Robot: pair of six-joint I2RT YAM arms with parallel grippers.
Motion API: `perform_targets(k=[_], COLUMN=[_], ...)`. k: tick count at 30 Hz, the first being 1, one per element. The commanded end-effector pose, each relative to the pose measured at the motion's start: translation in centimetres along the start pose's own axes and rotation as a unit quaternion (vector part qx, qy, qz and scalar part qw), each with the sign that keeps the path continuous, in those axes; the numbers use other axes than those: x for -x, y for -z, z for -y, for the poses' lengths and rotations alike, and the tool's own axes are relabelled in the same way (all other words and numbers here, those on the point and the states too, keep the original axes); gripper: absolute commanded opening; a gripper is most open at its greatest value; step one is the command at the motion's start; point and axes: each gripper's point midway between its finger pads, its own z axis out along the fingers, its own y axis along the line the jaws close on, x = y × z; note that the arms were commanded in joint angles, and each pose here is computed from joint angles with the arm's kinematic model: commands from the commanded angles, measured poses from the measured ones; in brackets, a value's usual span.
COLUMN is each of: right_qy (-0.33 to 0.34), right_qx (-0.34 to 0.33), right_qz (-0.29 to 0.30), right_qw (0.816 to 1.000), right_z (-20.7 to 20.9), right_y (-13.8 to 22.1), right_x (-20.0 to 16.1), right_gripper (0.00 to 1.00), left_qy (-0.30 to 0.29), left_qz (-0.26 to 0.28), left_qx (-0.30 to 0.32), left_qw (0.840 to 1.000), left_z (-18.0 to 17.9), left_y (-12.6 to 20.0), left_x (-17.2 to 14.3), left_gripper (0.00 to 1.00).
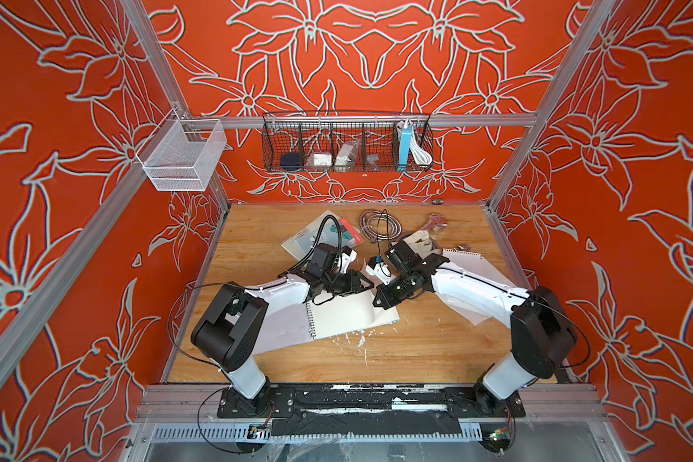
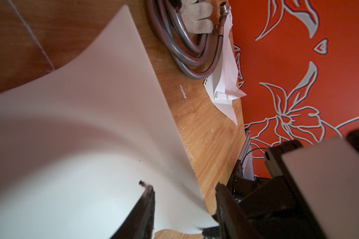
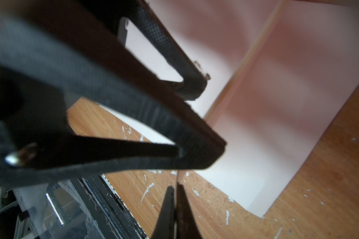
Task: Tear off pages from different notebooks
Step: Tear off the paper from the notebook.
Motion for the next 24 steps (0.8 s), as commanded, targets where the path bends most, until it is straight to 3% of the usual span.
perform_targets(k=[1, 6, 11, 14, 17, 20, 24], right_qy=[0.001, 0.001, -0.001, -0.007, -0.014, -0.034, -0.075], right_qx=[0.007, 0.008, 0.003, -0.017, -0.029, -0.008, 0.021], right_qz=[-0.006, -0.005, -0.006, 0.003, 0.044, 0.089, 0.1], right_qw=[1.0, 1.0, 1.0, 1.0, 0.999, 0.995, 0.992], right_z=[-0.4, -0.5, -0.2, 0.4, 0.8, 1.0, 2.1], right_y=[-0.2, -0.1, -0.1, 0.3, 1.5, 2.8, 3.0], right_x=[-0.4, -0.4, -0.6, -0.5, 0.4, 1.5, 1.9], right_gripper=[0.0, 0.0, 0.0, 0.31, 0.47, 0.52, 0.52], left_qy=[-0.008, -0.005, -0.003, -0.002, 0.0, 0.004, 0.007], left_qz=[0.003, 0.001, 0.005, 0.006, -0.003, -0.01, -0.017], left_qx=[-0.009, -0.001, 0.004, 0.016, 0.028, 0.037, 0.049], left_qw=[1.0, 1.0, 1.0, 1.0, 1.0, 0.999, 0.999], left_z=[0.5, 0.1, -0.3, -0.9, -1.6, -2.2, -2.6], left_y=[0.3, 0.2, 0.1, 0.1, 0.0, 0.0, 0.0], left_x=[0.1, -0.1, -0.1, -0.3, -0.8, -1.3, -1.6], left_gripper=[0.33, 0.0, 0.0, 0.0, 0.0, 0.0, 0.0])
